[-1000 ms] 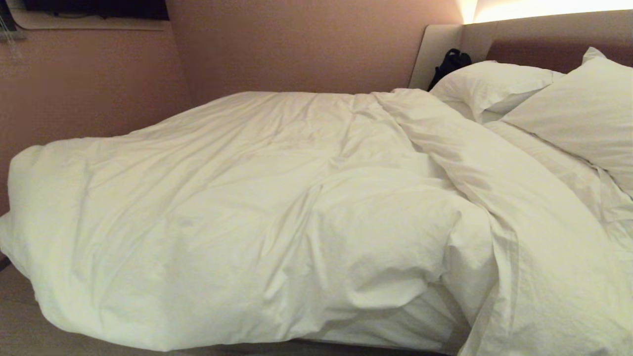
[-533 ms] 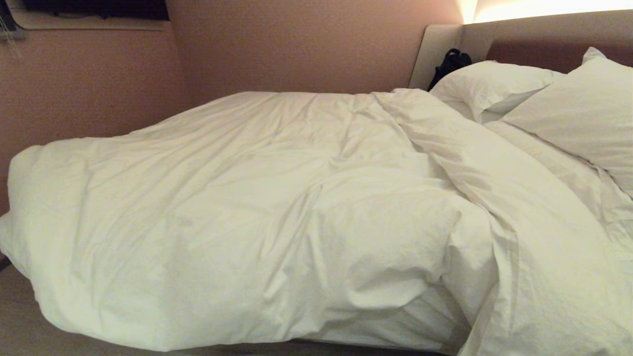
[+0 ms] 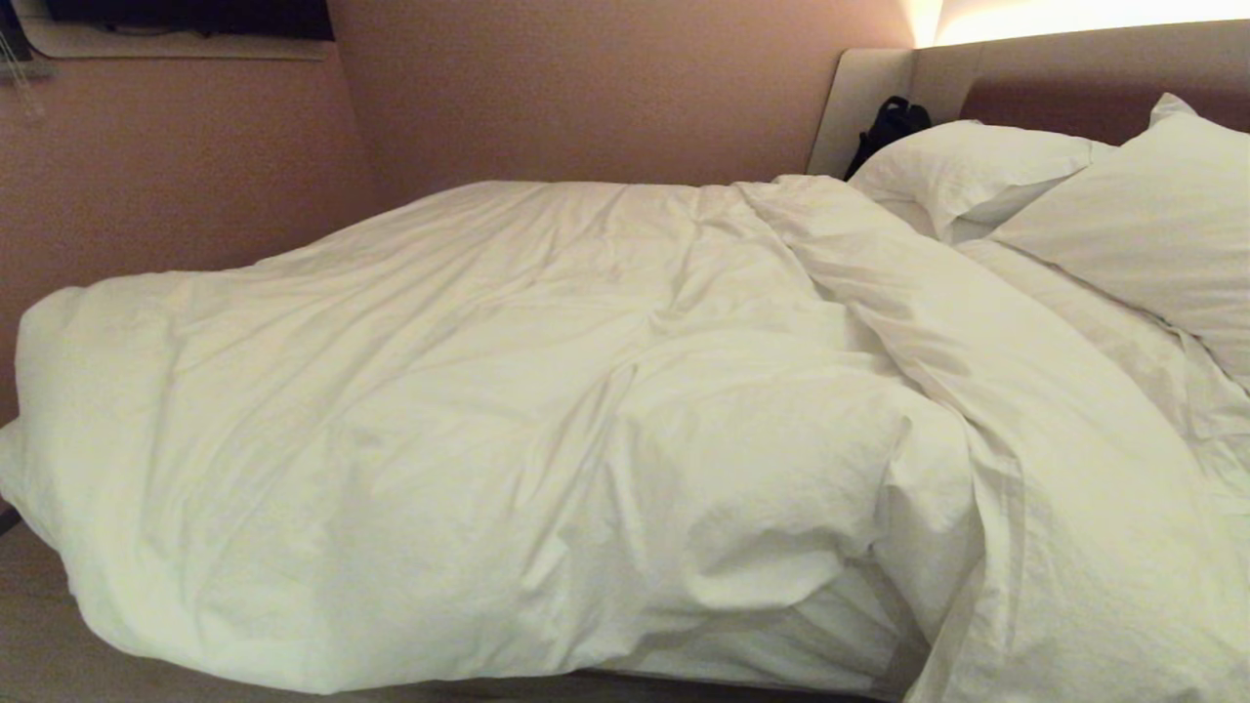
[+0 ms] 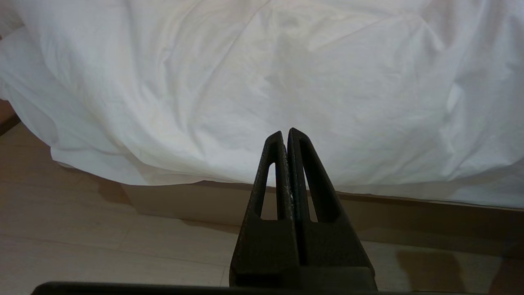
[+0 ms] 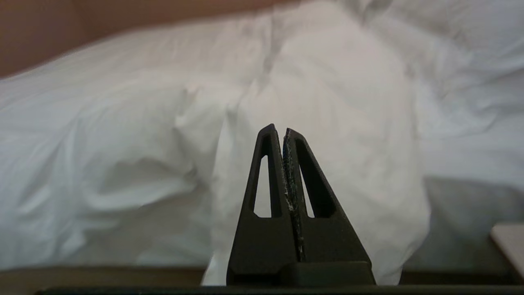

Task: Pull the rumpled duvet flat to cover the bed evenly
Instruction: Flatten the corners of the folded blanket

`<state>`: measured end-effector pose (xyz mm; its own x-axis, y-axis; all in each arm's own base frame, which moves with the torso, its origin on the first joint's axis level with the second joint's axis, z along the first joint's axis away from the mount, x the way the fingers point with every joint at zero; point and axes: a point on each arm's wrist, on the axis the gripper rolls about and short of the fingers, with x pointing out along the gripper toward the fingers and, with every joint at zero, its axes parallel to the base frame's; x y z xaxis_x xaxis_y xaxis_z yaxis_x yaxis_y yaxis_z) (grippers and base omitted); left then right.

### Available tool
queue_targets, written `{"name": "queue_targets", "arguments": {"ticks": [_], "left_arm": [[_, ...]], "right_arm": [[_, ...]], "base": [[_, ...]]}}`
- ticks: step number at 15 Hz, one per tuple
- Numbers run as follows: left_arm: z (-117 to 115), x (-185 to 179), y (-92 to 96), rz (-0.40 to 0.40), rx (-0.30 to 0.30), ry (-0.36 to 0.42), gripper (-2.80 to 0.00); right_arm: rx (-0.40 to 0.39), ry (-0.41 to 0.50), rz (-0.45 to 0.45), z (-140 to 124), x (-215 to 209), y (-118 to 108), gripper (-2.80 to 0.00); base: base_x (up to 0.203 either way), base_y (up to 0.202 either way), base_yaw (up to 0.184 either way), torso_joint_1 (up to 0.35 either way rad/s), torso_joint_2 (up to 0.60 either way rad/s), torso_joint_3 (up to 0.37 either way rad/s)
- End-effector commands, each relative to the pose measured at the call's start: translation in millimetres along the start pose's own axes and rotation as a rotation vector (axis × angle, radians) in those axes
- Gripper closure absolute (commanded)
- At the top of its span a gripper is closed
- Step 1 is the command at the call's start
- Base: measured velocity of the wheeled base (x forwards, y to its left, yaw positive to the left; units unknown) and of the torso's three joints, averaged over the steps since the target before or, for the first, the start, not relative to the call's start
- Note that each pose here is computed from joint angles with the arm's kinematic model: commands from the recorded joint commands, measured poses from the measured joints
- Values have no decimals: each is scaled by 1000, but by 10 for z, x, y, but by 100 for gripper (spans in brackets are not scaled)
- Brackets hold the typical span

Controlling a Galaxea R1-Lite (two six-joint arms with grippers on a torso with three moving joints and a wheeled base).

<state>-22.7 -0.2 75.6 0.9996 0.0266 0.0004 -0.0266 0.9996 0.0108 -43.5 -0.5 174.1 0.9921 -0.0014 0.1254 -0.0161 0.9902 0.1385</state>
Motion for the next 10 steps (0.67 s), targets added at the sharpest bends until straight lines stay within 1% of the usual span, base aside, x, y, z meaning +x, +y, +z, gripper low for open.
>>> {"name": "queue_targets", "arguments": {"ticks": [1, 4, 5, 6, 10], "left_arm": [[0, 1, 0, 1, 0, 0, 0], [0, 1, 0, 0, 0, 0, 0], [0, 1, 0, 1, 0, 0, 0], [0, 1, 0, 0, 0, 0, 0], [0, 1, 0, 1, 0, 0, 0]], "right_arm": [[38, 172, -5, 20, 186, -2, 0], [85, 250, 83, 104, 335, -11, 0], [85, 267, 79, 164, 405, -3, 0], [84, 262, 62, 269, 468, 11, 0], [88, 192, -25, 800, 721, 108, 0]], "base": [[0, 0, 0, 0, 0, 0], [0, 0, 0, 0, 0, 0], [0, 0, 0, 0, 0, 0], [0, 0, 0, 0, 0, 0], [0, 0, 0, 0, 0, 0]]}}
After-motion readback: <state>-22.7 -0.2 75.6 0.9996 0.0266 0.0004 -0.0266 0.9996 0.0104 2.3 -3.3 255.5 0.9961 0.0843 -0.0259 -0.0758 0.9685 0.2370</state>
